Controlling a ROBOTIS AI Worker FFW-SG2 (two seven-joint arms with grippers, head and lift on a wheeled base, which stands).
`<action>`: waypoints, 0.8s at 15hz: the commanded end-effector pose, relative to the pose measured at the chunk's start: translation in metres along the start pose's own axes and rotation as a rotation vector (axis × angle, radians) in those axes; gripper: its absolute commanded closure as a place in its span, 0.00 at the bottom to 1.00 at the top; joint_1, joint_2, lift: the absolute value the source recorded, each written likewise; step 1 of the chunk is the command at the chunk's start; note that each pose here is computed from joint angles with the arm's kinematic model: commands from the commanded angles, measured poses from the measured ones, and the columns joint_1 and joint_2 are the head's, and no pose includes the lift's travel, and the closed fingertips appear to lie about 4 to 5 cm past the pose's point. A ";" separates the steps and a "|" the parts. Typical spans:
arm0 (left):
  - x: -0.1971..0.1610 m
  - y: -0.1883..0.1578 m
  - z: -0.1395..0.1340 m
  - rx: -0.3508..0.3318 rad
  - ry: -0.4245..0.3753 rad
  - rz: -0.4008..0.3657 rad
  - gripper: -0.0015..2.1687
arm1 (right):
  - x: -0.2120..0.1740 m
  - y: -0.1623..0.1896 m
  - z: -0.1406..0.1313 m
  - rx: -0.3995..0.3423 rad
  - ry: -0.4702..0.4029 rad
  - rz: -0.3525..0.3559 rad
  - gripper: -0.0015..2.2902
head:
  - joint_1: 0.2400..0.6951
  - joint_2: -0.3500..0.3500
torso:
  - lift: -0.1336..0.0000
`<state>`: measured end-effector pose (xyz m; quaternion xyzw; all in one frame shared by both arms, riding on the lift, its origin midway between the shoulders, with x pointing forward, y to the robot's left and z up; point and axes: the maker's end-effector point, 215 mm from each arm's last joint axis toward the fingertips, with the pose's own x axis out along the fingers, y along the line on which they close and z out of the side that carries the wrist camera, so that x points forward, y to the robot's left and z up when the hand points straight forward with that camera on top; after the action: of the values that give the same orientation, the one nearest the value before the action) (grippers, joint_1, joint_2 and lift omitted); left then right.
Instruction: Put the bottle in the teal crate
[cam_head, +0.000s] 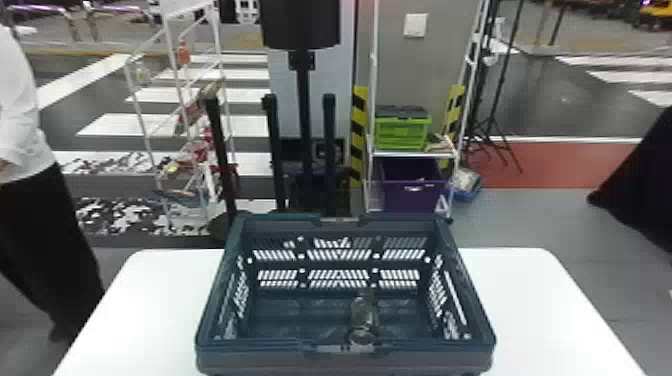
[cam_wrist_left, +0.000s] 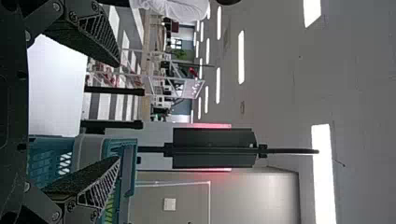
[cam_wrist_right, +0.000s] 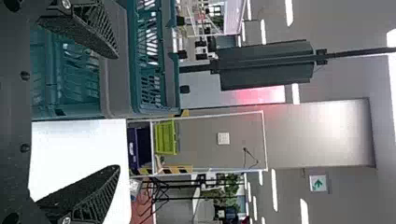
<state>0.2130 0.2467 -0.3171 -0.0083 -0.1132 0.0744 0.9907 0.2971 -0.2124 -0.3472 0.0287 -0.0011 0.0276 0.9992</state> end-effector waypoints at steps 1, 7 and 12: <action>0.000 0.000 -0.001 0.000 0.001 0.001 0.09 | -0.009 -0.003 -0.004 -0.007 0.010 0.001 0.02 | 0.57 0.50 | 1.00; -0.001 -0.002 -0.004 0.015 0.022 -0.007 0.09 | -0.022 -0.006 0.005 -0.007 -0.024 0.000 0.02 | 0.57 0.50 | 1.00; -0.005 -0.006 -0.002 0.010 0.023 -0.013 0.09 | -0.027 -0.007 0.002 -0.011 -0.012 0.003 0.02 | 0.57 0.50 | 1.00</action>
<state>0.2106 0.2417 -0.3211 -0.0031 -0.1011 0.0697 0.9924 0.2725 -0.2213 -0.3465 0.0232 -0.0079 0.0287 0.9993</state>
